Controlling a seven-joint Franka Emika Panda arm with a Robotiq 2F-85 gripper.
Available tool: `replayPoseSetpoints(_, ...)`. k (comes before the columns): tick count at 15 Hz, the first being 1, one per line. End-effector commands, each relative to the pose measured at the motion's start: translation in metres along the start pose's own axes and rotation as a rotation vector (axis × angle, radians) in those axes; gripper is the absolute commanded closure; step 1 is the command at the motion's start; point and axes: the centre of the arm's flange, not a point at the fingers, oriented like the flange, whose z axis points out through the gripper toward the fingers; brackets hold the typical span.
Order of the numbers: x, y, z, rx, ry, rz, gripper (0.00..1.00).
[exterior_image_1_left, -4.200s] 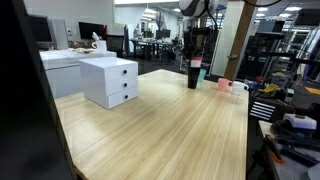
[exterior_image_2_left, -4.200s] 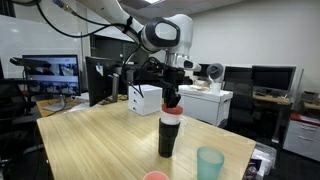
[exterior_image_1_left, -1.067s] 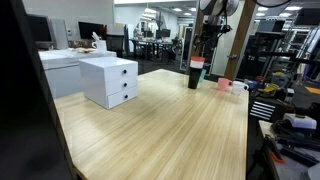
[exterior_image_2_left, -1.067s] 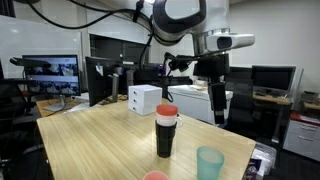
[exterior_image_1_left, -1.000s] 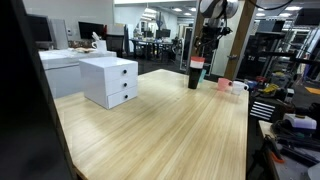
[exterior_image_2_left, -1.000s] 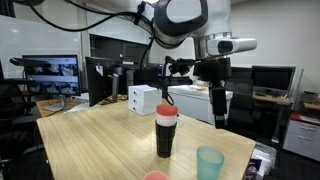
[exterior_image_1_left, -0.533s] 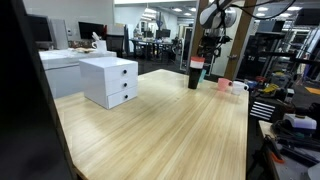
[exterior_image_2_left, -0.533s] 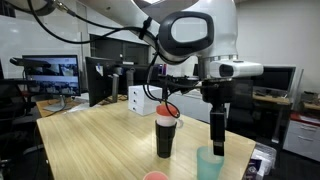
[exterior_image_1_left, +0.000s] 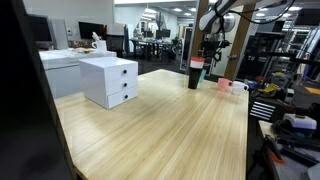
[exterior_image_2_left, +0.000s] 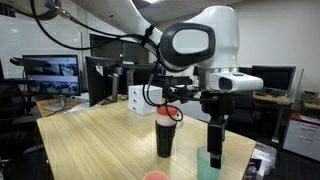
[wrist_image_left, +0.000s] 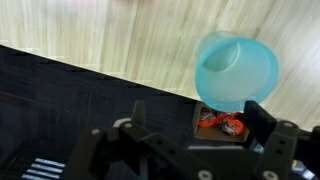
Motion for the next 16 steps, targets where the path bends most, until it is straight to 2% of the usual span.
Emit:
replayPoseSetpoints(1, 0.000, 0.000, 0.005, -0.003, -0.023, 0.013, 0.00)
replayPoseSetpoints(16, -0.004, -0.003, 0.032, -0.021, -0.075, 0.004, 0.00)
